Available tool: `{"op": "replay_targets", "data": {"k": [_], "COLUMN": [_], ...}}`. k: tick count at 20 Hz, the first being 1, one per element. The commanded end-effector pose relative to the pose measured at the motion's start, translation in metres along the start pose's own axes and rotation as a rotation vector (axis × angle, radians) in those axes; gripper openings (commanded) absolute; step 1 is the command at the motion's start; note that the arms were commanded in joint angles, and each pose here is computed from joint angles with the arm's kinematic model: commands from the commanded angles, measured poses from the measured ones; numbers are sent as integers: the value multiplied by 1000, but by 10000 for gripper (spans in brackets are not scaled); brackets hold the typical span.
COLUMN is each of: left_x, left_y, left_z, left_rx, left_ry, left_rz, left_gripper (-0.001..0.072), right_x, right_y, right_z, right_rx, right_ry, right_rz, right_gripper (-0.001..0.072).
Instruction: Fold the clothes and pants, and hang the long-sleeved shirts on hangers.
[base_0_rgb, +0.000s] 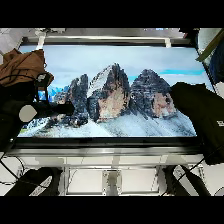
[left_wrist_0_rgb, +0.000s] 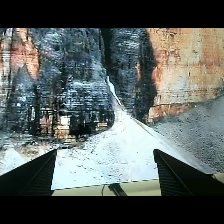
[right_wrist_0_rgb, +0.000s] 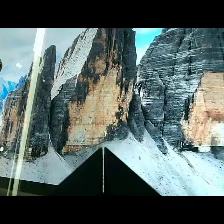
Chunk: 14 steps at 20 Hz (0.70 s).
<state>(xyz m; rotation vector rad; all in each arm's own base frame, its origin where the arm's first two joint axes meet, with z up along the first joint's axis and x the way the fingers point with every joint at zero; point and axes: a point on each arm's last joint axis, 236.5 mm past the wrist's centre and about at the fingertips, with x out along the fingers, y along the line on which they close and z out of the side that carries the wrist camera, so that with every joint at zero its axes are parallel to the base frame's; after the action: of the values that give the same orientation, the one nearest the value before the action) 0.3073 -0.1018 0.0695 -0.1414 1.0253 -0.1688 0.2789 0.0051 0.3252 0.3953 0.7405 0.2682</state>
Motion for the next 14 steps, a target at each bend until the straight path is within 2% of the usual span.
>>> {"op": "replay_targets", "data": {"k": [1,14], "left_x": [0,4], "left_y": [0,-1], "left_z": [0,9], "left_rx": [1,1], "left_ry": [0,-30], "left_rz": [0,-5], "left_gripper": [690,690], "right_x": [0,0], "right_y": [0,0], "right_z": [2,2], "right_rx": [-1,-2], "right_ry": [-7,-12], "right_rz": [-1,-2], "right_gripper": [9,9]}}
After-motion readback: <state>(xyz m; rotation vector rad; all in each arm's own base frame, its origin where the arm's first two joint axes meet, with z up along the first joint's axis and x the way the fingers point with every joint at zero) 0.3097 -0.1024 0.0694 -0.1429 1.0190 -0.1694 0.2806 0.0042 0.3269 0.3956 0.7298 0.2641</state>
